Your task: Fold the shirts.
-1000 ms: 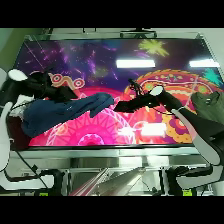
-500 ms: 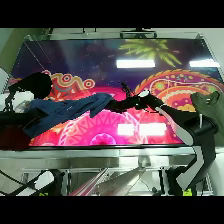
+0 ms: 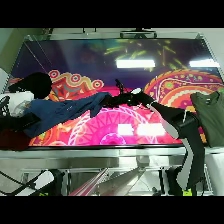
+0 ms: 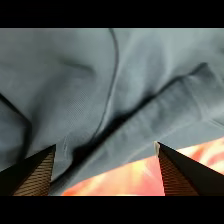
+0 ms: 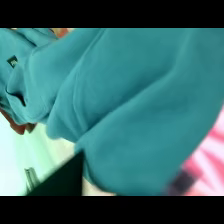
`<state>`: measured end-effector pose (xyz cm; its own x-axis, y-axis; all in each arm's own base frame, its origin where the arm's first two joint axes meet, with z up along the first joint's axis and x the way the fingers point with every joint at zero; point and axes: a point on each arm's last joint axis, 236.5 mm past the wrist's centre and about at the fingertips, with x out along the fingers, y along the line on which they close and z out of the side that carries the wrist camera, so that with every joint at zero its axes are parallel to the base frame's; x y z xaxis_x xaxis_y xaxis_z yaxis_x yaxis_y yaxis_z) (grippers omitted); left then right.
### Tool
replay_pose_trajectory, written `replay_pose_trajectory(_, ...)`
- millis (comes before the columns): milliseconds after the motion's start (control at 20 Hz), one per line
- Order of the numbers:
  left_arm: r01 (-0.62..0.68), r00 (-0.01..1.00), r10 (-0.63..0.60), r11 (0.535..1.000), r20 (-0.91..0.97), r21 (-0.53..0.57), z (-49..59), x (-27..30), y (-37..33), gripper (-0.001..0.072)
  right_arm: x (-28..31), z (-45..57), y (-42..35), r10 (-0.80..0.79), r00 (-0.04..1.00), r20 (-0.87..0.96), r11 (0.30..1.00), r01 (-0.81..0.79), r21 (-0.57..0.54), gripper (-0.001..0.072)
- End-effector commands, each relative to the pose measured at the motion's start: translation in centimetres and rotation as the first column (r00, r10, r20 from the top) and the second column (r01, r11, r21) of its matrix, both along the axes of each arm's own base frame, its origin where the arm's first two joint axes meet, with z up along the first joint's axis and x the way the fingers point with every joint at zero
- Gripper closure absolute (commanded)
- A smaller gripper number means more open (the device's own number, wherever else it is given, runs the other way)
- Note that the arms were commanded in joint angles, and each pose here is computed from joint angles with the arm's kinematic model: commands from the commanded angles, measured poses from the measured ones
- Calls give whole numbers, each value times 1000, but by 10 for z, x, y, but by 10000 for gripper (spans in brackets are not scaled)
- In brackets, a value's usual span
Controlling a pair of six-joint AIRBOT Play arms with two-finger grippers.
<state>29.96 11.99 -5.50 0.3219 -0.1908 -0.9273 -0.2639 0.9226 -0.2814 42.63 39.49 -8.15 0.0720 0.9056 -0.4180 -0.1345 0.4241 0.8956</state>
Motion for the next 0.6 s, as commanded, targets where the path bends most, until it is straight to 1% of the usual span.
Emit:
replay_pose_trajectory(0, 7, 997, -10, 999, -78, -41, -27, -8, -2, -2, 3, 1, 8, -1, 1000, -4, 1000, 1, 24, 685)
replay_pose_trajectory(50, 9, 994, -17, 997, -110, -73, -36, -12, -7, -1, 3, 1, 8, -1, 1000, -3, 1000, 1, 23, 702)
replay_pose_trajectory(100, 12, 991, -24, 995, -130, -97, -42, -14, -11, 10, 4, 1, 8, -2, 1000, -4, 1000, 2, 24, 702)
replay_pose_trajectory(200, 25, 986, -45, 992, -159, -123, -50, -18, -17, 9, 4, 1, 8, -2, 1000, -3, 1000, 2, 23, 702)
replay_pose_trajectory(250, 30, 986, -50, 992, -160, -122, -50, -18, -18, 40, 4, 1, 8, -2, 1000, -3, 1000, 2, 23, 702)
replay_pose_trajectory(300, 37, 986, -56, 992, -156, -120, -50, -16, -20, 139, 4, 1, 8, -2, 1000, -3, 1000, 2, 23, 702)
replay_pose_trajectory(350, 46, 986, -63, 992, -152, -117, -50, -13, -23, 271, 4, 1, 8, -2, 1000, -3, 1000, 2, 23, 702)
replay_pose_trajectory(400, 51, 988, -69, 990, -139, -130, -48, -8, -30, 640, 4, 1, 8, -2, 1000, -3, 1000, 2, 24, 702)
replay_pose_trajectory(450, 60, 991, -77, 987, -110, -150, -45, 1, -39, 679, 3, 3, 8, 5, 1000, 4, 1000, -5, 26, 702)
replay_pose_trajectory(550, 75, 996, -82, 975, -25, -207, -29, 26, -60, 680, 2, 11, 7, 18, 1000, 19, 999, -18, 34, 703)
